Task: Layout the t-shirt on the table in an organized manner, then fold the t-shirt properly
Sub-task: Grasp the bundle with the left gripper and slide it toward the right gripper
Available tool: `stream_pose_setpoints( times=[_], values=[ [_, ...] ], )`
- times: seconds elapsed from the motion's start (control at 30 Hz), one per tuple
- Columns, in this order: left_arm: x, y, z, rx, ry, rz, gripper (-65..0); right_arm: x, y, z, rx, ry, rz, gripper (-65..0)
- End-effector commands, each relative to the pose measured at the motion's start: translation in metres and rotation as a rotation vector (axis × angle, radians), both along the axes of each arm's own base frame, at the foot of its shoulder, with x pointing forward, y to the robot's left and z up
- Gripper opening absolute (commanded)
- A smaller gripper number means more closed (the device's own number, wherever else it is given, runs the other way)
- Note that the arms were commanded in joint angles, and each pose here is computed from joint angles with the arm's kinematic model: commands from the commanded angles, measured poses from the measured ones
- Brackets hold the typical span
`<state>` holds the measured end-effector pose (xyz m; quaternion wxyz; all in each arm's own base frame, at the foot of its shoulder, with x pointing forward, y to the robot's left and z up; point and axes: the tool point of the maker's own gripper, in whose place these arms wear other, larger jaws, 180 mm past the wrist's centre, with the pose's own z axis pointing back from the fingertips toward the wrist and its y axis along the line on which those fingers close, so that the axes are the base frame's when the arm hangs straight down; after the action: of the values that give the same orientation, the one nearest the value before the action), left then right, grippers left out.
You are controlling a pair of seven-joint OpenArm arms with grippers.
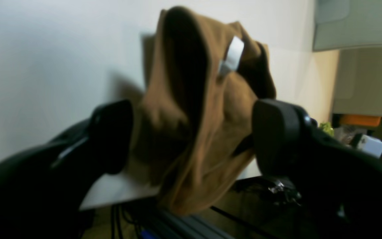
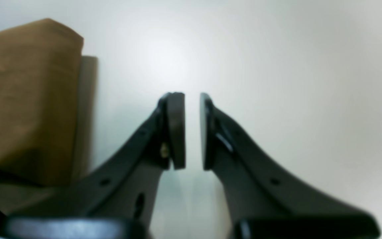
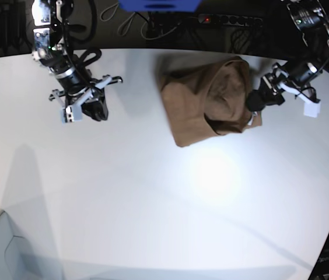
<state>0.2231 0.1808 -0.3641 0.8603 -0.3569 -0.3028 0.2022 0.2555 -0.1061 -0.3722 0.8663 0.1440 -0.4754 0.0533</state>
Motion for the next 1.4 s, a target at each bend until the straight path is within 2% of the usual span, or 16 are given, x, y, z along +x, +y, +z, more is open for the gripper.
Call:
stream_pose_setpoints(
  times=[0.0,0.23,0.57,0.63,0.67,0.8,0.87,1.03,1.07,1.27,1.37],
  values=[
    [0.003,-0.003,0.001,0.0,-0.006,-0.004,-10.2,0.005,0.001,0.01,0.012,-0.041,0.005,-58.6],
    [0.008,-0.038,-0.033,-0.009,0.089,-0.083,-10.4,0.004,0.0,0.011,0.009,-0.041,0.006,-58.6],
    [0.006,-0.08,-0.075,0.008,0.127,-0.171,-11.0,0.003,0.0,0.01,0.007,-0.038,0.007,-58.6],
    [0.004,-0.08,-0.085,0.01,0.139,-0.161,-14.9,0.003,0.0,0.01,0.007,-0.038,0.007,-58.6],
    [0.004,-0.082,-0.091,0.007,0.146,-0.159,-18.9,0.004,0.0,0.01,0.007,-0.04,0.008,-58.6],
    [0.003,-0.083,-0.106,0.022,0.148,-0.145,-40.3,0.004,0.0,0.01,0.007,-0.04,0.008,-58.6],
    [0.002,-0.088,-0.111,0.027,0.143,-0.15,-48.5,0.004,0.0,0.01,0.007,-0.04,0.008,-58.6],
    [0.001,-0.09,-0.116,0.055,0.125,-0.169,-63.2,0.004,0.0,0.011,0.007,-0.041,0.008,-58.6],
    [0.002,-0.089,-0.114,0.062,0.118,-0.174,-65.0,0.004,0.0,0.011,0.007,-0.043,0.008,-58.6],
    [0.034,-0.075,-0.081,0.13,0.0,-0.215,-64.7,0.005,0.0,0.013,0.006,-0.046,0.007,-58.6],
    [0.051,-0.074,-0.07,0.191,-0.045,-0.296,-64.7,0.005,0.0,0.013,0.006,-0.048,0.007,-58.6]
  ],
)
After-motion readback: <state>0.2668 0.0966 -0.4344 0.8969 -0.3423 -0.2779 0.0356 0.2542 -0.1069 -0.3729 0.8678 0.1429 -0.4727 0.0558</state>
